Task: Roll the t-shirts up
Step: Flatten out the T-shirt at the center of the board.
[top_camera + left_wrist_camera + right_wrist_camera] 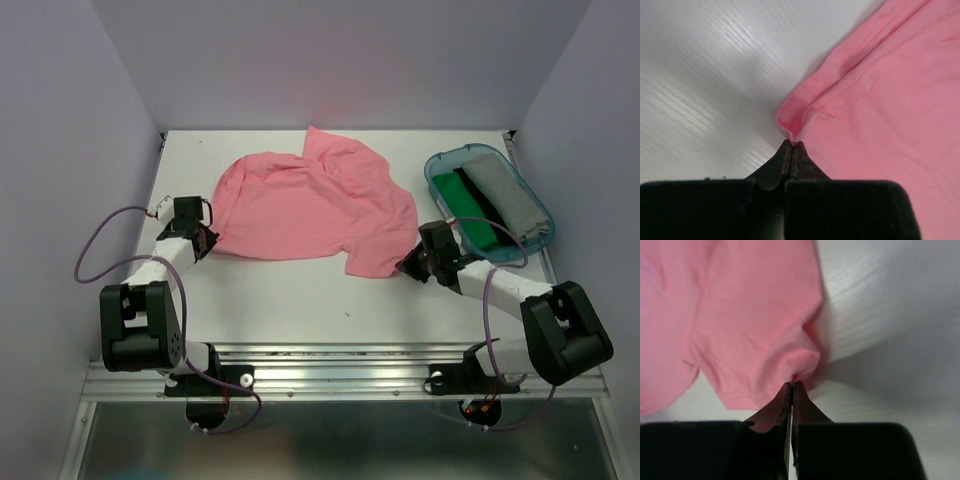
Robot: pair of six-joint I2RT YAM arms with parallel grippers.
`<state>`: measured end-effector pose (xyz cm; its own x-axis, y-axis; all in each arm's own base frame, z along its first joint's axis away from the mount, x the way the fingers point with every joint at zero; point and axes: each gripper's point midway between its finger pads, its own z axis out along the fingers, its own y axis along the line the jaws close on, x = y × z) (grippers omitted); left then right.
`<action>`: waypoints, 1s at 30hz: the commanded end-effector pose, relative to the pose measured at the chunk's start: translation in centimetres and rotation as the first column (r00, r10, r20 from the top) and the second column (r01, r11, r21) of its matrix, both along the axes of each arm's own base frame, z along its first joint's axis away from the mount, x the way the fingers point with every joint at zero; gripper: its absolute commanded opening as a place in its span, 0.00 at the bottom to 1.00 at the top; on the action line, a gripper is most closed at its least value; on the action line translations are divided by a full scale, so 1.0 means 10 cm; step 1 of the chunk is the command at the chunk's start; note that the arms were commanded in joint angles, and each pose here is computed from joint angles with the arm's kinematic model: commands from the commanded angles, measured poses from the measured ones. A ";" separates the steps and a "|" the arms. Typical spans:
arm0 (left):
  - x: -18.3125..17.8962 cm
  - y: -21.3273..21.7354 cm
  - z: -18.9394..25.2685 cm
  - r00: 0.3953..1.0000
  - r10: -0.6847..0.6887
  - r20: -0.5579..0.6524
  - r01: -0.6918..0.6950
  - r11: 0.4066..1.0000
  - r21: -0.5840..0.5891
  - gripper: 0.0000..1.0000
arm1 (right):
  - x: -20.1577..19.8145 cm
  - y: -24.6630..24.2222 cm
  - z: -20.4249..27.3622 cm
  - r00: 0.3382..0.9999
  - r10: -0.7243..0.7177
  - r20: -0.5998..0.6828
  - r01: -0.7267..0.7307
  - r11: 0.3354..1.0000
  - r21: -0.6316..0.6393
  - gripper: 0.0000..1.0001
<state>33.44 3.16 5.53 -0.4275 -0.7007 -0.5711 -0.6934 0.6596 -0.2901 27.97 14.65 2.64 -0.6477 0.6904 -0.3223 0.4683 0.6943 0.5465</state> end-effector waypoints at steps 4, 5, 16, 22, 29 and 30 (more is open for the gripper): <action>0.19 -0.01 0.59 0.991 -0.024 0.129 0.022 1.000 0.013 0.00 | 0.63 -0.19 1.16 0.942 -0.054 0.330 0.095 0.990 -0.108 0.01; 0.21 0.00 0.68 0.989 -0.020 0.146 0.017 1.000 0.017 0.00 | 0.59 -0.24 1.29 0.935 -0.046 0.352 0.097 0.987 -0.129 0.01; -0.22 -0.26 0.18 0.997 -0.044 0.068 0.052 0.992 -0.115 0.00 | -0.28 -0.30 0.31 0.999 0.018 0.043 -0.013 0.993 -0.117 0.38; -0.19 -0.20 0.21 0.997 -0.039 0.070 0.045 0.995 -0.086 0.00 | -0.29 -0.33 0.27 0.999 -0.006 0.031 0.010 0.992 -0.122 0.76; -0.15 -0.15 0.25 0.997 -0.037 0.069 0.041 0.997 -0.058 0.00 | -0.29 -0.17 0.16 0.999 0.035 -0.027 -0.037 0.997 -0.069 0.77; -0.15 -0.15 0.25 0.997 -0.038 0.069 0.041 0.998 -0.056 0.00 | -0.31 -0.11 0.15 0.998 0.053 -0.035 -0.055 0.998 -0.040 0.76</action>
<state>30.79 1.26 6.58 -0.4393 -0.7340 -0.5180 -0.6609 0.6546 -0.3671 24.09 11.57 3.31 -0.6805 0.6286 -0.3764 0.4750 0.7697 0.4266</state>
